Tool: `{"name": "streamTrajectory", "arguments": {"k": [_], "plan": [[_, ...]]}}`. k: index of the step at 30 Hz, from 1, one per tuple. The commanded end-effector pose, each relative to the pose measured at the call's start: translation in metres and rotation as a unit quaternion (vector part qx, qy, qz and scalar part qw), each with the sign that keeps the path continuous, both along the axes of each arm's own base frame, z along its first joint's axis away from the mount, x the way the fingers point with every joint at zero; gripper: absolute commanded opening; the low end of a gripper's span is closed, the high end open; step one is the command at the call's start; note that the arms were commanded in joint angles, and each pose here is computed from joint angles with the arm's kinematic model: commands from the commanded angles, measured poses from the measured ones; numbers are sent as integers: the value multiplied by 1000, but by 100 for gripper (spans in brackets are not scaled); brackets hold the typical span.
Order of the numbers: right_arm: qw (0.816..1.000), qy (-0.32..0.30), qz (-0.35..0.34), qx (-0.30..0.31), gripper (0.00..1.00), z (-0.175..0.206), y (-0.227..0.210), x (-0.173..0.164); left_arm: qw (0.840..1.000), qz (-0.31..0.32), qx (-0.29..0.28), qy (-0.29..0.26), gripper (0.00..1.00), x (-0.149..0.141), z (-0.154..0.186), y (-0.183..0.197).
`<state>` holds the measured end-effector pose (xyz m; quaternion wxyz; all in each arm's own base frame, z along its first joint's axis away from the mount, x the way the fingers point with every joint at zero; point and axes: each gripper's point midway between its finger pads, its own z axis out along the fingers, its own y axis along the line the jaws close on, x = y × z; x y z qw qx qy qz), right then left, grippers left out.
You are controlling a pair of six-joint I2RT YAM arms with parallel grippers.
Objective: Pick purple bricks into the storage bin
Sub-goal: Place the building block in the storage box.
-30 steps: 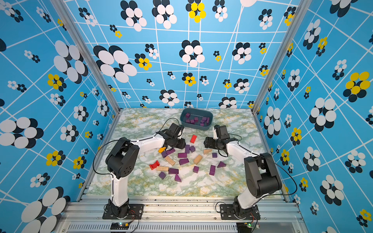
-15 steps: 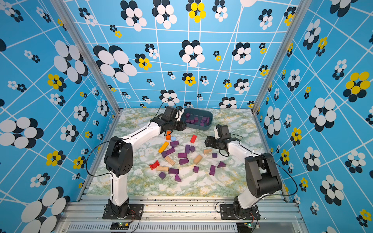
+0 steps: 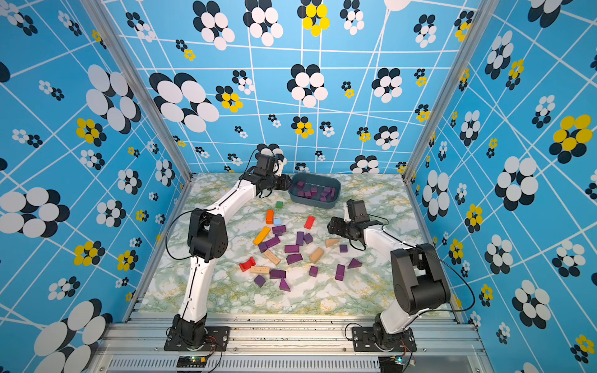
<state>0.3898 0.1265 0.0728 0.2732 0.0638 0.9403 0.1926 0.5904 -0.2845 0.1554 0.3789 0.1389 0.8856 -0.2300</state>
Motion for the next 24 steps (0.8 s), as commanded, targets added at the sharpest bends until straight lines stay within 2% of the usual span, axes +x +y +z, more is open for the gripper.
{"name": "streamTrajectory", "arguments": {"k": [1, 8, 11, 14, 15, 16, 24], "plan": [[1000, 18, -13, -5, 81, -15, -6, -3, 999, -30, -12, -4, 25, 4, 9, -16], [1000, 25, -16, -7, 81, -21, -7, -4, 999, -35, -25, 8, 27, 14, -7, -28], [1000, 25, -15, -8, 81, -23, -8, -5, 999, -38, -31, 9, 35, 14, -10, -32], [999, 28, -14, -7, 81, -25, -7, -6, 999, -44, -30, 5, 64, 12, -9, -37], [1000, 26, -14, -7, 82, -24, -8, -6, 998, -48, -28, 2, 78, 11, -8, -39], [1000, 26, -14, -7, 82, -24, -7, -6, 998, -52, -24, -3, 99, 10, -5, -41], [998, 10, -9, -54, 83, -11, -21, -11, 998, -51, -13, -37, 100, 3, 26, -41]]}}
